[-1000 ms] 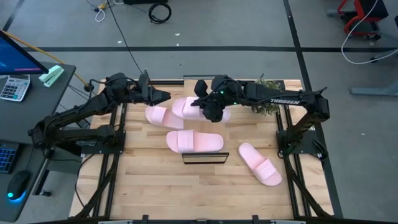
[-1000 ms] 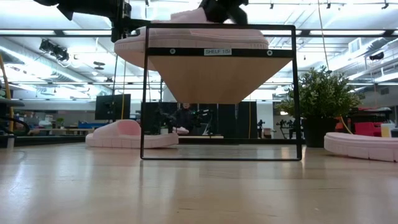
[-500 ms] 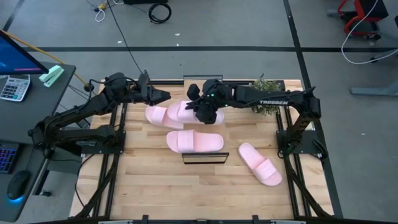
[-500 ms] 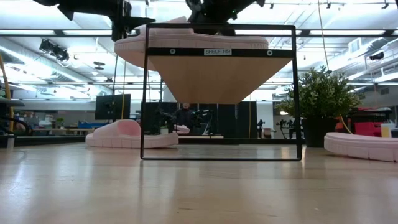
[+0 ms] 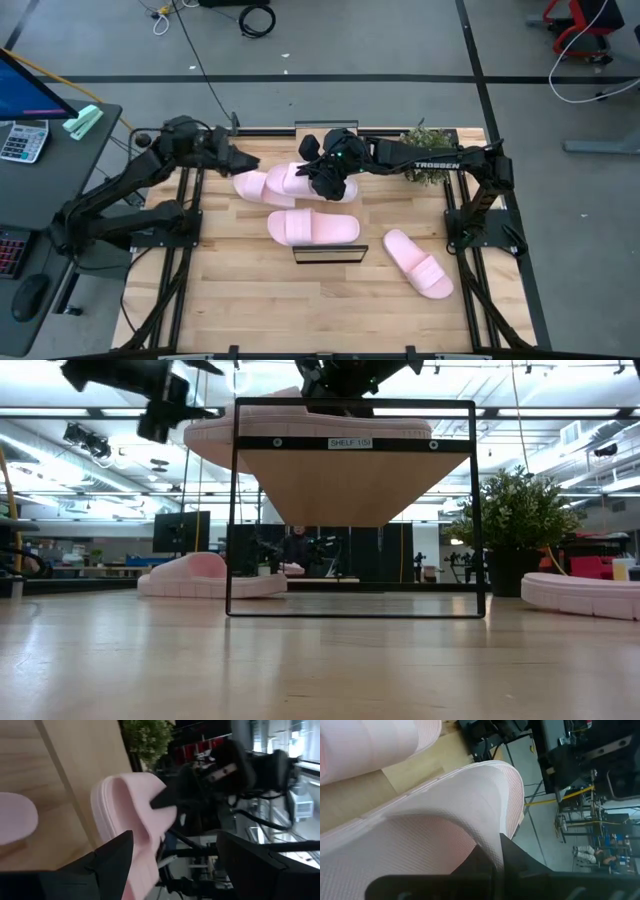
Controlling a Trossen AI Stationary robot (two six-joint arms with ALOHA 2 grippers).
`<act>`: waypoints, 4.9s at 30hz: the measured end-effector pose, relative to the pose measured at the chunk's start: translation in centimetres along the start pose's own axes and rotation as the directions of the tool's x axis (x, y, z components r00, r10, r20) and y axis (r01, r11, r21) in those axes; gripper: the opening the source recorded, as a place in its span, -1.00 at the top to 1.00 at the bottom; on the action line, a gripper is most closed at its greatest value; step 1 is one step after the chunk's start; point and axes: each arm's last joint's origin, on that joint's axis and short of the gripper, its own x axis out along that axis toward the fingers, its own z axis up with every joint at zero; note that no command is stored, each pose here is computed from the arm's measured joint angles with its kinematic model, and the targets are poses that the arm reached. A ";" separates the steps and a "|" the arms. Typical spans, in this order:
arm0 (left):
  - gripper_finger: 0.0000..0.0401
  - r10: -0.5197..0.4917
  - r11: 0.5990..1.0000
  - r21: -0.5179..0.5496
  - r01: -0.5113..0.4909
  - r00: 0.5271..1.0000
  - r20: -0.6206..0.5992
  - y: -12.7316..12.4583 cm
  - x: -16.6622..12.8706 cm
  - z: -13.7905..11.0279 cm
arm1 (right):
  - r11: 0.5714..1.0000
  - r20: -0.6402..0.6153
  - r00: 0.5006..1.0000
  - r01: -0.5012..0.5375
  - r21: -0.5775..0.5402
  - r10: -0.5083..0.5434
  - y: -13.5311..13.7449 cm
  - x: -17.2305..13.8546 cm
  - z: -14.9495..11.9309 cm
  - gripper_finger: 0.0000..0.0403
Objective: Pick and place slides into the shelf
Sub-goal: Put the pink slipper on the shelf
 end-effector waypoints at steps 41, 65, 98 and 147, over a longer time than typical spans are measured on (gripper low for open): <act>-0.46 0.068 0.997 -0.034 -0.069 0.997 -0.035 1.1 -3.6 -1.3 | 0.995 0.016 0.995 -0.099 0.000 0.099 1.4 1.7 -0.4 0.97; -0.46 0.068 0.997 -0.039 -0.069 0.997 -0.034 1.1 -3.6 -1.3 | 0.989 0.045 0.989 -0.142 0.039 0.140 1.7 1.6 -0.4 0.97; -0.46 0.068 0.997 -0.045 -0.069 0.997 -0.033 1.1 -3.6 -1.3 | 0.987 -0.004 0.988 -0.153 -0.038 0.153 2.4 2.7 -0.5 0.95; -0.46 0.074 0.997 -0.020 -0.074 0.997 -0.021 1.1 -3.6 -1.3 | 0.979 -0.154 0.967 -0.204 0.019 0.205 2.7 0.4 -0.1 0.34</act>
